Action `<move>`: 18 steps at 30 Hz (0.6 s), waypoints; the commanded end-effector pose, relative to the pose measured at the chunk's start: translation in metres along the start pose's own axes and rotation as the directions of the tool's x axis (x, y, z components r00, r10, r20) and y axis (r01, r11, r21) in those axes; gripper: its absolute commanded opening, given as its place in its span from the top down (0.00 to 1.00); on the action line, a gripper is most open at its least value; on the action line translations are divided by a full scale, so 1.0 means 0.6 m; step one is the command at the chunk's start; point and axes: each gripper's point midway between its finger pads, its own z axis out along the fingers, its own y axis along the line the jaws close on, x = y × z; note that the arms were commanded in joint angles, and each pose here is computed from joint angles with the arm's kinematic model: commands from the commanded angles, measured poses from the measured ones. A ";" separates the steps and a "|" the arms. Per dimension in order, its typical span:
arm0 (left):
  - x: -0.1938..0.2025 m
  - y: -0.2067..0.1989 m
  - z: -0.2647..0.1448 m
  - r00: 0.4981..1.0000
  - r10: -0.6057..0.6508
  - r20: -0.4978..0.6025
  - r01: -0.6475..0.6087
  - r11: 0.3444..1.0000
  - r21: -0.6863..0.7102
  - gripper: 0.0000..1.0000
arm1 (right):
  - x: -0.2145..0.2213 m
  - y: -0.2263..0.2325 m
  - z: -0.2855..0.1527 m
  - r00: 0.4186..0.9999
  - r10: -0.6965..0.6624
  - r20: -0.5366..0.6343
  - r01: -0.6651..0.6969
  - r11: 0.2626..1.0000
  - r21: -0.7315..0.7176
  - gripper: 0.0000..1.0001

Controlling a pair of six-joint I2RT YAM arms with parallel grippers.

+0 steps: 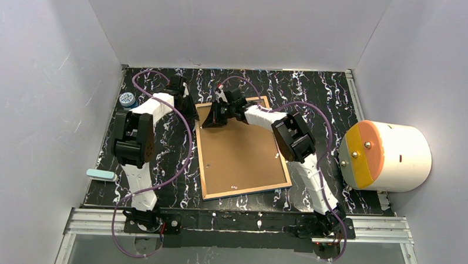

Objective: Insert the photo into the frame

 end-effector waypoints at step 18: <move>0.016 0.012 0.038 0.998 0.003 -0.059 -0.003 1.000 0.001 0.87 | 0.123 -0.093 0.047 0.966 -0.015 -0.258 0.030 0.998 0.053 0.94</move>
